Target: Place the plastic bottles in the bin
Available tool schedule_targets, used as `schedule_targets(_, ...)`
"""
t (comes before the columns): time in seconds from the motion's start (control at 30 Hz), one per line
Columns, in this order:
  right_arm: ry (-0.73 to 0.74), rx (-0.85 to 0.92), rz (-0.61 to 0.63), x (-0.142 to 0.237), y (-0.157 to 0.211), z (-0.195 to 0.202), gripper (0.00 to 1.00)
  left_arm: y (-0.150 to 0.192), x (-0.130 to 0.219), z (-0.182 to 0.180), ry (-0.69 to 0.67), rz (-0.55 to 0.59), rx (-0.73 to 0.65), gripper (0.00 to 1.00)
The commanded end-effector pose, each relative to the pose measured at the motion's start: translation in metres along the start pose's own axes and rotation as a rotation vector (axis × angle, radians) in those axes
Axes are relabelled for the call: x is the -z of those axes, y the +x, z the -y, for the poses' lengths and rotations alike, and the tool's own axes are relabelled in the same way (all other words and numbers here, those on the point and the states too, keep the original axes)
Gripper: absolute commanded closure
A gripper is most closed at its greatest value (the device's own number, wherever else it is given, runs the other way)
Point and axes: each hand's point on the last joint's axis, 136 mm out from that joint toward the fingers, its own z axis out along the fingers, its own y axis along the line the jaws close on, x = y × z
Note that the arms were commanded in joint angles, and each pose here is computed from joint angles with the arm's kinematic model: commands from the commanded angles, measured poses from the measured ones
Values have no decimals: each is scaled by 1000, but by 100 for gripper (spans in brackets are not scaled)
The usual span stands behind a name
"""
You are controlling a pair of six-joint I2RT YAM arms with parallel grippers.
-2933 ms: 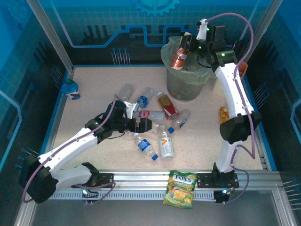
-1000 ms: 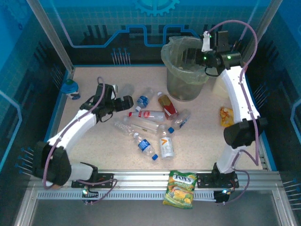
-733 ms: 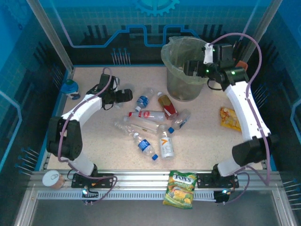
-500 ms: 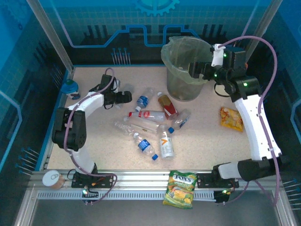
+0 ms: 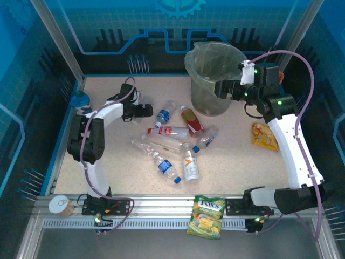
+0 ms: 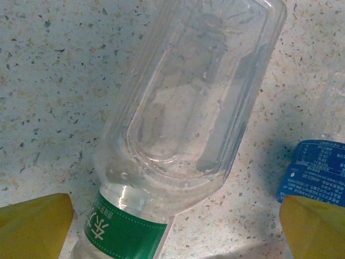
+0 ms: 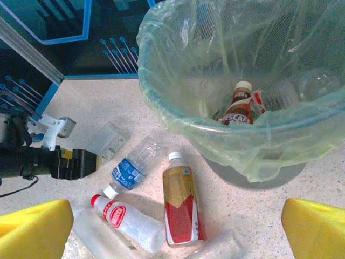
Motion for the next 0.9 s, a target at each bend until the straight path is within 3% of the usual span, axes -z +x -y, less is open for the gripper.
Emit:
schedule_targets(0.0,-18,-16,39,13,-6,-3,0,20,-5,-9,-36,-90,-3,1)
schedule_targets(0.2,-28,-39,37,9,-6,-1,0,36,-6,-17,-79,-134,5,9)
schedule_targets(0.27,-41,-46,31,7,-4,-3,0,36,-6,-18,-85,-136,8,24)
schedule_targets(0.43,-44,-50,32,7,-4,-2,0,36,-9,-21,-106,-151,15,45)
schedule_targets(0.6,-44,-45,37,11,-4,-2,0,36,-15,-23,-115,-178,15,47)
schedule_targets(0.67,-45,-46,35,12,-4,-2,0,37,-16,-24,-121,-187,15,56)
schedule_targets(0.87,-83,-57,21,11,-4,-9,0,29,7,-19,-118,-132,19,62)
